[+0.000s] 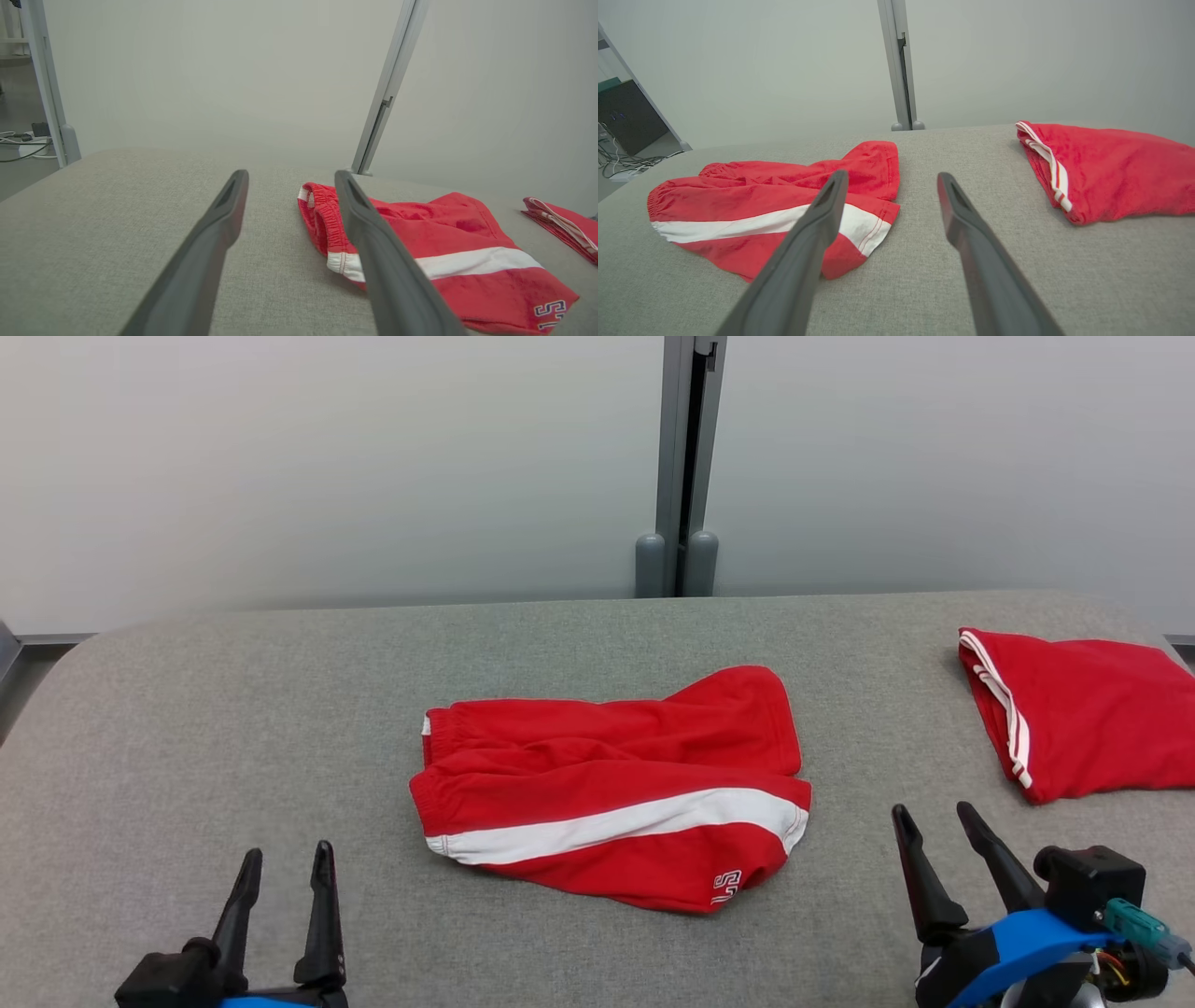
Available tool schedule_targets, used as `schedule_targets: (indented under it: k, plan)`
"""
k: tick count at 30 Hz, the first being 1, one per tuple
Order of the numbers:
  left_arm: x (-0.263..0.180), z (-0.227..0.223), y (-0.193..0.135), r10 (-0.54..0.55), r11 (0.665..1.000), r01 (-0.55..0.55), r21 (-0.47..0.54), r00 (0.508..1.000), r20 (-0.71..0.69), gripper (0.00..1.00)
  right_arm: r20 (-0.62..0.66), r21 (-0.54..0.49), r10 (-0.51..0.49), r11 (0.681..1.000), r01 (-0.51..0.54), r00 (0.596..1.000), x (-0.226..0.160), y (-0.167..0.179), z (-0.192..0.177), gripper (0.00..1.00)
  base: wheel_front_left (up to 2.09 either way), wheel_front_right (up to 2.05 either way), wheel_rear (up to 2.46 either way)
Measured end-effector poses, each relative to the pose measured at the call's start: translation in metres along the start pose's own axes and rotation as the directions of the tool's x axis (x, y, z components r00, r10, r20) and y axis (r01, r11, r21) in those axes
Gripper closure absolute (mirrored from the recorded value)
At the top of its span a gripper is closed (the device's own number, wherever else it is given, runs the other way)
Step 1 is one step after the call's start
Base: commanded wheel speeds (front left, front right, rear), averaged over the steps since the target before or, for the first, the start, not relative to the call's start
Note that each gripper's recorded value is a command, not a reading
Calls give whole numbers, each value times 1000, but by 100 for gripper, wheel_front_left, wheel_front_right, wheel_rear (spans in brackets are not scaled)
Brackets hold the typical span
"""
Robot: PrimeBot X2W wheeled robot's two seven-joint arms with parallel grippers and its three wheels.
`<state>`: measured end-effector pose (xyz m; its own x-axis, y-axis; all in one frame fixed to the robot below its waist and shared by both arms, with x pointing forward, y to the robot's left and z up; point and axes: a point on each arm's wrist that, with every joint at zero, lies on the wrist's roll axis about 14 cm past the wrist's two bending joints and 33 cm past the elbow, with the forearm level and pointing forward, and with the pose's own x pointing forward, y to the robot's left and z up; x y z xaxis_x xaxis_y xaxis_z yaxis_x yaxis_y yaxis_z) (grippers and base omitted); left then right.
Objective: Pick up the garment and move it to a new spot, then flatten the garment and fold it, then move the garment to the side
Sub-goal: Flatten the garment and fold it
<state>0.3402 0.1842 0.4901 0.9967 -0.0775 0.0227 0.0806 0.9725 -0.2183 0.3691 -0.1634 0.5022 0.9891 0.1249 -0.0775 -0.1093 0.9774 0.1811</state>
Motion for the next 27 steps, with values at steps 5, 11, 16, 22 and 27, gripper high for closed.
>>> schedule_targets:
  k: [5, 11, 16, 22, 27]
  plan:
    - [-5, -16, 3, 5, 1000, -6, -7, 999, -50, 0, 1, 7, -20, 1000, 20, 1000, -5, -6, -1, 0, 0, 0, 0]
    - [-4, -22, 2, -2, 1000, 1, -14, 998, -69, 0, 6, 11, -45, 999, 45, 999, -8, -13, -1, 0, 0, 0, 0]
    - [-2, -24, 0, -9, 1000, 8, -14, 997, -77, 0, 7, 12, -53, 999, 53, 999, -9, -16, -1, 0, 0, 0, 0]
    - [-1, -27, -1, -15, 1000, 14, -15, 996, -86, 0, 2, 13, -52, 999, 52, 999, -9, -15, -3, 0, 0, 0, 0]
    - [-2, -37, -9, -47, 999, 48, -2, 991, -128, 0, -14, 13, -35, 999, 35, 999, -7, -10, -7, 0, 0, 0, 0]
